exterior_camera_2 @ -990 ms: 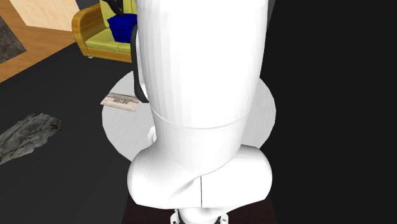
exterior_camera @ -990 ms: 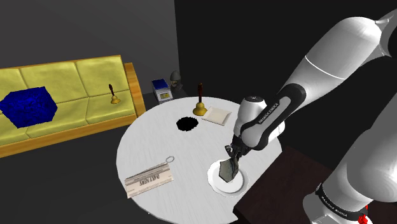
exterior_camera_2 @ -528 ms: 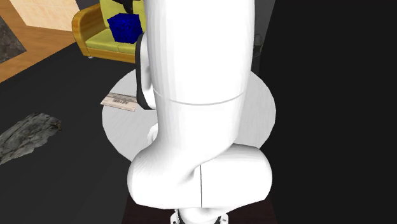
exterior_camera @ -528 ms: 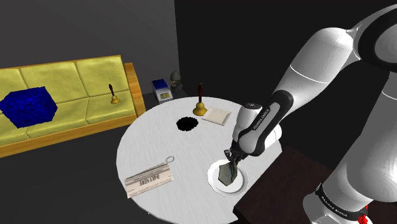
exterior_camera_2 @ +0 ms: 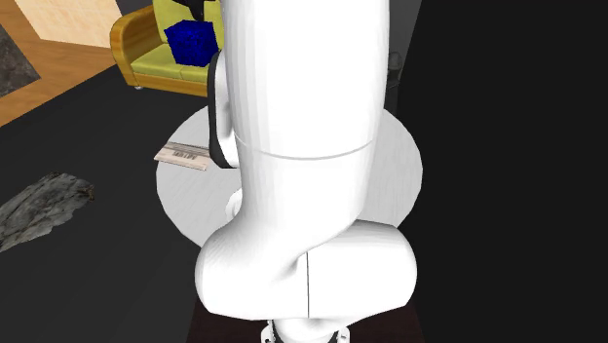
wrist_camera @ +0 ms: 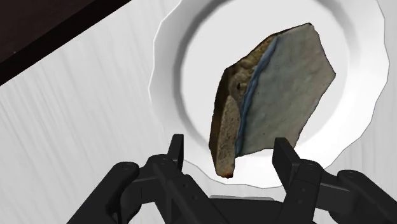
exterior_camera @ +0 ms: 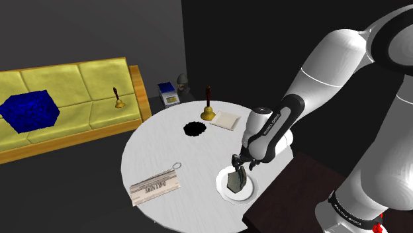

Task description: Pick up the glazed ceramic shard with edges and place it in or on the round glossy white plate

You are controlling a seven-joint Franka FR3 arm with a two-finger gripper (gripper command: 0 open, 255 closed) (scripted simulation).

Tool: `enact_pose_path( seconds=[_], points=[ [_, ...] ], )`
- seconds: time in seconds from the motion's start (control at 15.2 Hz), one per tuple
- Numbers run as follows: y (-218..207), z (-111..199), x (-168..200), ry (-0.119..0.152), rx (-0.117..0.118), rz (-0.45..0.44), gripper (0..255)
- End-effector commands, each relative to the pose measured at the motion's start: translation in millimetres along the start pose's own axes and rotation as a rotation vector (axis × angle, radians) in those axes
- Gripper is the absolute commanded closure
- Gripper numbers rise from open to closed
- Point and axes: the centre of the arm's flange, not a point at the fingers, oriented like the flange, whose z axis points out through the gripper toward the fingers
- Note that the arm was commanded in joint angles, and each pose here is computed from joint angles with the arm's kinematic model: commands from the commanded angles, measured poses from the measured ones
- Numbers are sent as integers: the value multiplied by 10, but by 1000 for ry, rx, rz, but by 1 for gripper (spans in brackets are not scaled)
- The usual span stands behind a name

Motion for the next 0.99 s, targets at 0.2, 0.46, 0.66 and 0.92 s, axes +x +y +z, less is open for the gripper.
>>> enact_pose_path(
  seconds=[0.2,0.46,0.66,0.92],
  points=[
    [0,0,0,0,0,0,0],
    [0,-500,0,0,0,0,0],
    [0,-500,0,0,0,0,0],
    [0,-500,0,0,0,0,0]
  ],
)
